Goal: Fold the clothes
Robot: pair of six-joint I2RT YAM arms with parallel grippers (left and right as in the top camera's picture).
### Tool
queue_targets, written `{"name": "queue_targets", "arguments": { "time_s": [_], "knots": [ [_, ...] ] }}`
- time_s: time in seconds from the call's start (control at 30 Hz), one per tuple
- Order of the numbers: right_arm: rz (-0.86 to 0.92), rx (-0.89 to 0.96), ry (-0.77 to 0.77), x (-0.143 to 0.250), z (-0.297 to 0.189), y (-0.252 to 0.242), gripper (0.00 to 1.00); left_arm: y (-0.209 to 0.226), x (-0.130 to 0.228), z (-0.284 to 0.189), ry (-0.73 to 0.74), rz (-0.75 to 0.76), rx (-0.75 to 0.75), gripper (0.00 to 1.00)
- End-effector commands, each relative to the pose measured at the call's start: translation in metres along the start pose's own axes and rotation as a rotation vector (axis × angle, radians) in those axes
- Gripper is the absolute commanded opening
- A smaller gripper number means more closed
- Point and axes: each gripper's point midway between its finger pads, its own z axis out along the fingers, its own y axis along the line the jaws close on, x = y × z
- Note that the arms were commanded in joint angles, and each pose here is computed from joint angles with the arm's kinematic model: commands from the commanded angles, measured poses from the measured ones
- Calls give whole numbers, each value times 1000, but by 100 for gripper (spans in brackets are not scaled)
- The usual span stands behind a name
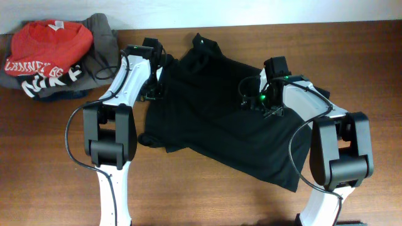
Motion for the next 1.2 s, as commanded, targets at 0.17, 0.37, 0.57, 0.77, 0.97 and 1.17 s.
{"name": "queue_targets", "arguments": {
  "time_s": [0.17, 0.37, 0.57, 0.77, 0.97, 1.17],
  "knots": [
    [7, 31, 17, 9, 6, -6, 99, 3, 1, 4, 6, -11, -15, 70],
    [7, 32, 18, 9, 6, -6, 99, 1, 7, 19, 17, -9, -16, 70],
    [7, 32, 17, 9, 6, -6, 99, 1, 5, 22, 7, -10, -15, 70],
    [7, 32, 17, 9, 6, -6, 99, 1, 3, 22, -1, -11, -14, 48],
    [7, 32, 18, 9, 6, -6, 99, 1, 5, 24, 3, -11, -15, 29],
    [7, 32, 18, 9, 6, -6, 99, 0, 4, 30, -5, -12, -15, 1]
  ]
}}
